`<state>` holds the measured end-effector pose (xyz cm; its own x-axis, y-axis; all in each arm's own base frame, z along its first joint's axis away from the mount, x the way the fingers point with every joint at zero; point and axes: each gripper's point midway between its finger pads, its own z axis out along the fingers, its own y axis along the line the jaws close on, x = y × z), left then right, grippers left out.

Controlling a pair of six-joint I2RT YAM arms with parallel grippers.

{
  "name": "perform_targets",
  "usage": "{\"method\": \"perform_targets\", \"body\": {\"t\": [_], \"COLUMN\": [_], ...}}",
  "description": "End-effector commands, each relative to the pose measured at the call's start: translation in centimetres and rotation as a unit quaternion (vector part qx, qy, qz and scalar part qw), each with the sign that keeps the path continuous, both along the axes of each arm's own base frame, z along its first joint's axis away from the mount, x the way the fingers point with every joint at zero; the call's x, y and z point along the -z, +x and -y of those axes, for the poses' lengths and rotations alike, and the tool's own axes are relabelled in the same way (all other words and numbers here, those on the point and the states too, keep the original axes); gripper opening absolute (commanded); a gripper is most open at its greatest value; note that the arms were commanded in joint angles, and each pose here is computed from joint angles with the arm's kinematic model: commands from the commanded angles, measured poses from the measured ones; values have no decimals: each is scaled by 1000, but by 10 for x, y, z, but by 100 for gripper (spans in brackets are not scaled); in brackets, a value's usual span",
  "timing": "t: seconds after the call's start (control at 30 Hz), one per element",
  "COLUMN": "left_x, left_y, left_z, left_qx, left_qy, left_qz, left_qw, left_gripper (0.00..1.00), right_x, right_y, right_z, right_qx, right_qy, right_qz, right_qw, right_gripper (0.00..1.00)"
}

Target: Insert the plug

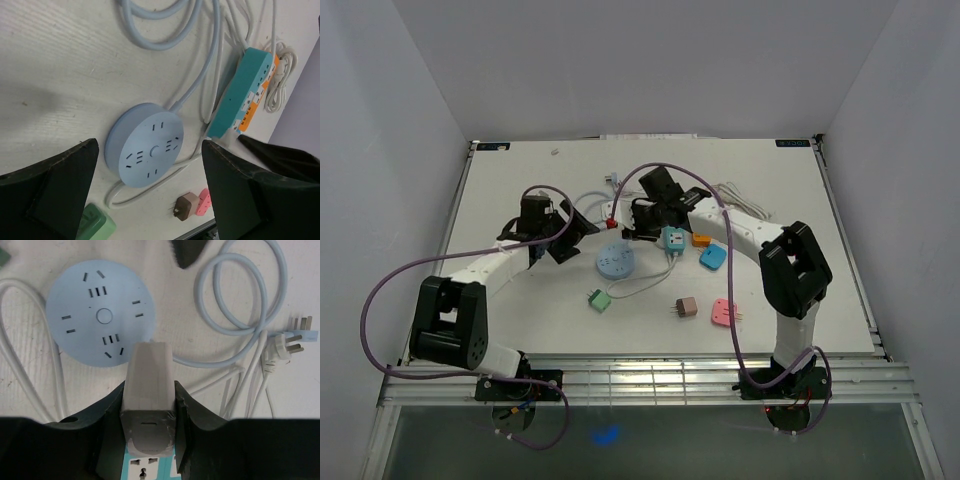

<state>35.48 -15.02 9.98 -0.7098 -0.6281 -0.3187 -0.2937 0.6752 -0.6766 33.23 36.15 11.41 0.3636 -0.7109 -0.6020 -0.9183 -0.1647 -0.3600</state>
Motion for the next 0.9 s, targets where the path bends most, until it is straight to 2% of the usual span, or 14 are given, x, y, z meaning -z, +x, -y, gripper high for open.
{"method": "perform_targets", "body": {"t": [0.0,0.2,0.27,0.5,0.87], "left_x": [-6,4,7,11,18], "left_y": [-9,-21,-26,-35,-53], "left_z": [-4,-2,-2,8,18], "left_qx": [-41,-44,-39,-5,14], "left_qy": [-29,-48,-48,-29,-18], "left_qz": [5,7,4,10,-1], "left_qw": [999,998,998,1000,1000], "left_gripper": [95,94,94,90,74], "right_x": [-34,-38,-42,-20,10], "right_y": [32,56,61,67,72], "right_z": [-12,-20,-27,-40,-44], "right_qx": [31,105,103,108,136], "right_qy": [70,145,167,169,162], "right_qz": [1,0,5,-35,-63], "right_qw": [997,984,981,979,975], "right_gripper": [8,8,8,8,8]}}
